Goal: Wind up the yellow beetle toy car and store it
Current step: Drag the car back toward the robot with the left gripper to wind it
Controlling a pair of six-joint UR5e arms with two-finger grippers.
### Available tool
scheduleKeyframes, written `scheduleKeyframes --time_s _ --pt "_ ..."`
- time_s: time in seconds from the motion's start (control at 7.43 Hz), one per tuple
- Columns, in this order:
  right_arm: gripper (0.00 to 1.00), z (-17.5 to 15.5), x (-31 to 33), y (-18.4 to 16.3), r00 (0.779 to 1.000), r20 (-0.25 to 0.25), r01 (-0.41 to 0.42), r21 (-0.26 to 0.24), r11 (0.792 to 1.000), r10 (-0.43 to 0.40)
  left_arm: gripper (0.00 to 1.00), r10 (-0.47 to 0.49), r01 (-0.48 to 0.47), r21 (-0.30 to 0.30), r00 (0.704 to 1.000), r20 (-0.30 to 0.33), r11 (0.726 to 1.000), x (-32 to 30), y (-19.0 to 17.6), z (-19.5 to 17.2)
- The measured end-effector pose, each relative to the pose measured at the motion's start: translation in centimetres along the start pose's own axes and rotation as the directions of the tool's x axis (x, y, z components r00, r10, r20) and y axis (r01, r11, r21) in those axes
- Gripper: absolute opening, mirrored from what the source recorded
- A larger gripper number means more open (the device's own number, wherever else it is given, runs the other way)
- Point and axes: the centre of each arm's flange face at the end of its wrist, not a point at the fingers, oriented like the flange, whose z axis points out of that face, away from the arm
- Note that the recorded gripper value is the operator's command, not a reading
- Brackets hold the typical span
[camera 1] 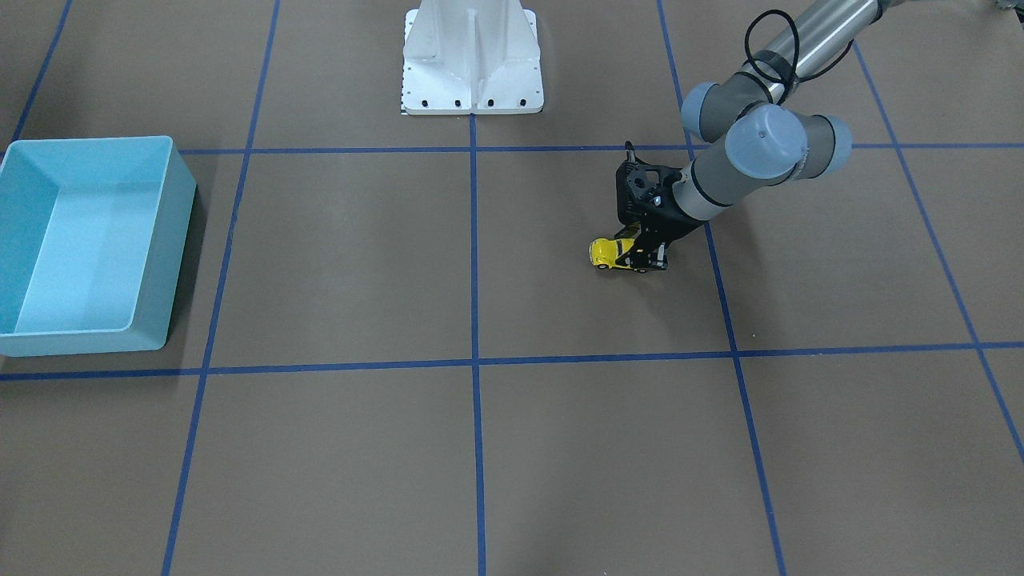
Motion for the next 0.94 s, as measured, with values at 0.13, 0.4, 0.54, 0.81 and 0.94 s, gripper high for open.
scheduleKeyframes --time_s 0.13,0.4,0.54,0.81,0.94 --pt "1.00 0.1 0.1 0.0 1.000 0.001 -0.002 -0.003 1.000 0.002 0.00 -0.003 0.003 0.000 1.000 -0.009 1.000 0.2 0.4 -0.1" --pt "1.00 0.7 0.3 0.1 1.000 0.018 -0.009 -0.015 1.000 0.009 0.00 -0.010 0.010 0.001 1.000 -0.026 1.000 0.4 1.3 -0.3" --pt "1.00 0.9 0.3 0.1 1.000 0.026 -0.011 -0.020 1.000 0.011 0.00 -0.013 0.013 -0.001 1.000 -0.027 1.000 0.4 1.6 -0.4" --pt "1.00 1.1 0.3 0.1 0.999 0.040 -0.014 -0.026 1.000 0.015 0.00 -0.014 0.014 0.000 1.000 -0.026 1.000 0.7 2.6 -0.5" --pt "1.00 1.2 0.2 0.1 0.999 0.047 -0.015 -0.027 1.000 0.016 0.00 -0.014 0.014 0.002 1.000 -0.025 1.000 0.8 3.2 -0.6"
